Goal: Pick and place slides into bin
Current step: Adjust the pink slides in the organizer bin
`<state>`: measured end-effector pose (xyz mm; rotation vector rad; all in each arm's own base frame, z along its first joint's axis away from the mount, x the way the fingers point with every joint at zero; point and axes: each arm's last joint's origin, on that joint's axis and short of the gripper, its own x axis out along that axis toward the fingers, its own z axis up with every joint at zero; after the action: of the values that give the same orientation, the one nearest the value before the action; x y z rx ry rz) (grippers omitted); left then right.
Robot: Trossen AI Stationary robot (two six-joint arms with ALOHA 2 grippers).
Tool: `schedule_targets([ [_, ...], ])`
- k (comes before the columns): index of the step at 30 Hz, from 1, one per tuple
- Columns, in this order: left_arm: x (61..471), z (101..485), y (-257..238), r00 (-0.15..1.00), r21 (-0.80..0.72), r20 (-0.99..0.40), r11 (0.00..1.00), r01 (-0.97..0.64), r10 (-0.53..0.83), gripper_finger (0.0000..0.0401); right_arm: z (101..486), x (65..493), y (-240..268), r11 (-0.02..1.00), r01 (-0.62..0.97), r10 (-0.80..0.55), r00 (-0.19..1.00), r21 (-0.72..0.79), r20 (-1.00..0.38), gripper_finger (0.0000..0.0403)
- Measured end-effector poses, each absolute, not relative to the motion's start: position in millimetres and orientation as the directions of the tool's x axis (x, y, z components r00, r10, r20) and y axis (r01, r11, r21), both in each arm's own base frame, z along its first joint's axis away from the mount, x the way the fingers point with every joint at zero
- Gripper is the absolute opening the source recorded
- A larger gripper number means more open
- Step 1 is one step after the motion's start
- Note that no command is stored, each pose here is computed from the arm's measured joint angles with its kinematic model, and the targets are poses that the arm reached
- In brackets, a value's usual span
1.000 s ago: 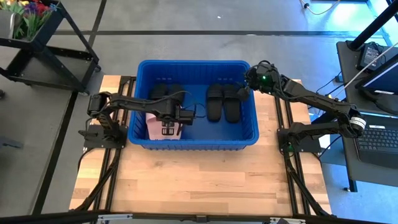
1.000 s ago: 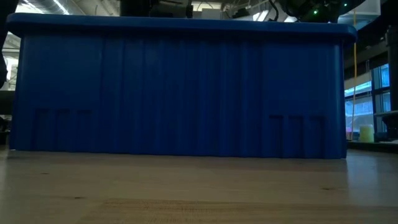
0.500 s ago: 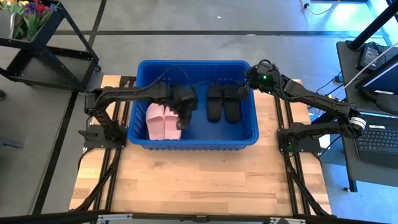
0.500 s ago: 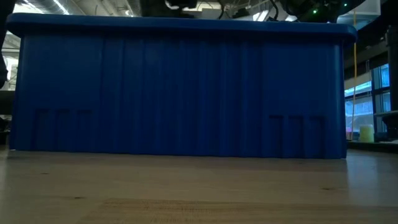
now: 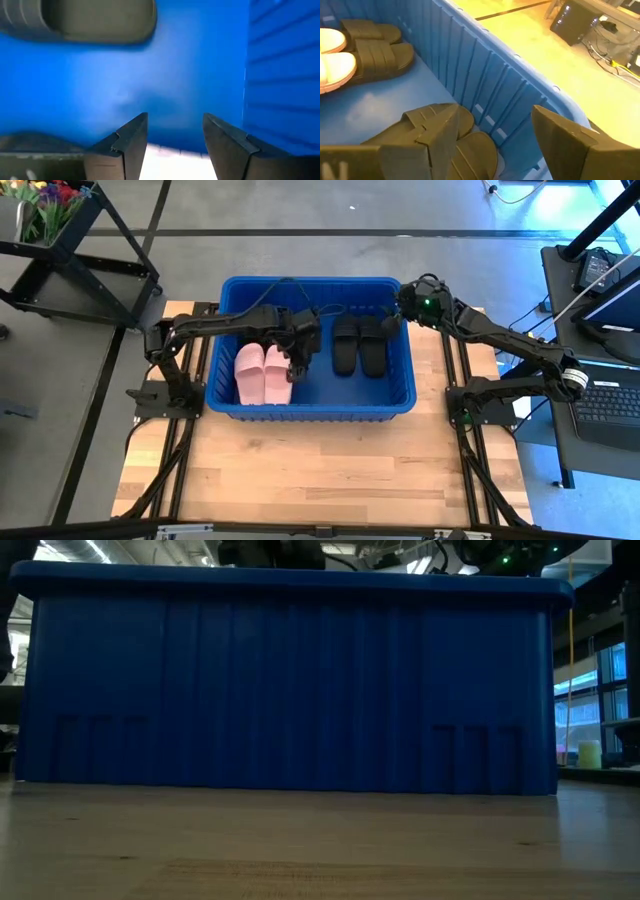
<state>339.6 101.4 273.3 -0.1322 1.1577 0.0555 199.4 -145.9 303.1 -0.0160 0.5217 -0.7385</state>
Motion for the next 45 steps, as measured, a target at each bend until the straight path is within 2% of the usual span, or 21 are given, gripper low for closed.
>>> schedule_targets([
  [4,321.6,274.9,101.6,0.294,-0.105,-0.951,0.994,-0.014,-0.097,0.0183,302.8,197.5,-148.3,0.733,0.658,-0.653,0.609,-0.173,-0.450,0.0251],
  [10,317.5,278.2,87.9,0.272,-0.205,-0.937,0.975,0.085,-0.221,0.0183,302.7,194.0,-152.7,0.719,0.672,-0.666,0.594,-0.177,-0.452,0.0251],
  [12,320.1,278.0,80.2,0.263,-0.168,-0.946,0.981,0.101,-0.189,0.0183,302.6,193.1,-153.8,0.715,0.676,-0.669,0.589,-0.177,-0.453,0.0251],
  [16,322.6,266.9,63.9,0.208,-0.023,-0.977,0.996,0.085,-0.040,0.0183,302.3,190.8,-156.8,0.706,0.686,-0.677,0.578,-0.179,-0.455,0.0251],
  [22,319.8,246.3,45.8,0.161,-0.079,-0.984,0.997,0.024,-0.082,0.0183,301.8,188.5,-159.1,0.697,0.694,-0.683,0.567,-0.180,-0.460,0.0251],
  [30,309.8,215.6,39.5,0.081,-0.016,-0.997,0.997,-0.074,-0.010,0.0183,301.8,188.5,-159.1,0.697,0.694,-0.683,0.567,-0.180,-0.460,0.0251],
  [38,304.5,204.7,39.1,0.046,0.052,-0.997,0.994,-0.098,0.056,0.0183,301.8,188.5,-159.2,0.698,0.692,-0.683,0.568,-0.183,-0.459,0.0251],
  [45,298.8,194.9,38.8,0.015,0.054,-0.998,0.994,-0.097,0.055,0.0183,301.9,188.5,-159.2,0.697,0.694,-0.683,0.568,-0.179,-0.459,0.0251],
])
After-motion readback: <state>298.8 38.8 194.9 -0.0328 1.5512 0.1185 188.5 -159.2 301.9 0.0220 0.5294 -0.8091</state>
